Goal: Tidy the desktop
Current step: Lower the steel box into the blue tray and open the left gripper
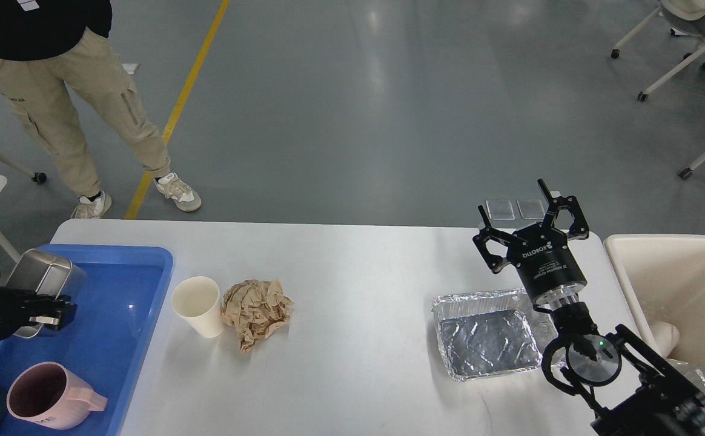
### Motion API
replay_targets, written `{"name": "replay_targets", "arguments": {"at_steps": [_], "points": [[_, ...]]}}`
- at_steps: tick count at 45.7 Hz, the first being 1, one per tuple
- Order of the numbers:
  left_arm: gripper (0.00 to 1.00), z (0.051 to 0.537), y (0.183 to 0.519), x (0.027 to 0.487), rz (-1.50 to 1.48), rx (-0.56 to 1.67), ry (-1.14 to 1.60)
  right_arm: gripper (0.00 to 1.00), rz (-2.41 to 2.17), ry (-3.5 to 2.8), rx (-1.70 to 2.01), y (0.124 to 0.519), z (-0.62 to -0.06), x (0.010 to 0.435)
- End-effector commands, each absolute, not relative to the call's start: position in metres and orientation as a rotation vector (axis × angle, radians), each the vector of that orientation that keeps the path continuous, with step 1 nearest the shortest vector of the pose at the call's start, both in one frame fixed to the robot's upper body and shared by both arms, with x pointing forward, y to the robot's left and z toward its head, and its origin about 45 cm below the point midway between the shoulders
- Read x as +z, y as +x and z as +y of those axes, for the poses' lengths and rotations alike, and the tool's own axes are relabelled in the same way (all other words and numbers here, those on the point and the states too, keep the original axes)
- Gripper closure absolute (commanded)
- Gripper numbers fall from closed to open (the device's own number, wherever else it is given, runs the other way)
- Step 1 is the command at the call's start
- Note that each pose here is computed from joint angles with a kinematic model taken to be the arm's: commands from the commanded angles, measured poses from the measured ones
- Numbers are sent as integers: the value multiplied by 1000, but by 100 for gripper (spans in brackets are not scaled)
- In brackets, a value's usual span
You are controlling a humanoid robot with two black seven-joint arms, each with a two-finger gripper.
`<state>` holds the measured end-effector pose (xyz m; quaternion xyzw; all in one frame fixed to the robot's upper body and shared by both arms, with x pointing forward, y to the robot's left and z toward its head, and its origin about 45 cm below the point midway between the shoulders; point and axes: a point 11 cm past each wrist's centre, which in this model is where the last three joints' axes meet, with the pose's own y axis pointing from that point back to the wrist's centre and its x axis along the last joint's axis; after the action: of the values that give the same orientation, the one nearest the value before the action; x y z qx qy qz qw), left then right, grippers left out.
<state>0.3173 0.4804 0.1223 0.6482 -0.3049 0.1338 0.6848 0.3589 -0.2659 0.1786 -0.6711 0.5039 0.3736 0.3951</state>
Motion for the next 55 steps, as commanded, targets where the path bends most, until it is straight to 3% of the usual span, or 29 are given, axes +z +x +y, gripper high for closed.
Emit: {"name": "replay_targets", "arguments": {"at_steps": [1,22,29,33,44,55], "points": [[97,474,318,109,-674,302,1446,0,1278,-1704,951,358,-265,178],[95,462,320,84,-659,331,1432,0,1279,-1705,946,360,-266,179],[78,455,321,81,-639,362,1405,0,1280,-1706,941,360,-267,180],[50,456,320,81,-628,378,1404,0,1278,-1708,942,360,-267,180],[11,452,326,86,-591,456,1347,0,1282,-1705,945,360,-266,179],[4,433,339,100,-515,585,1180,0,1280,-1709,943,360,-267,180]]}}
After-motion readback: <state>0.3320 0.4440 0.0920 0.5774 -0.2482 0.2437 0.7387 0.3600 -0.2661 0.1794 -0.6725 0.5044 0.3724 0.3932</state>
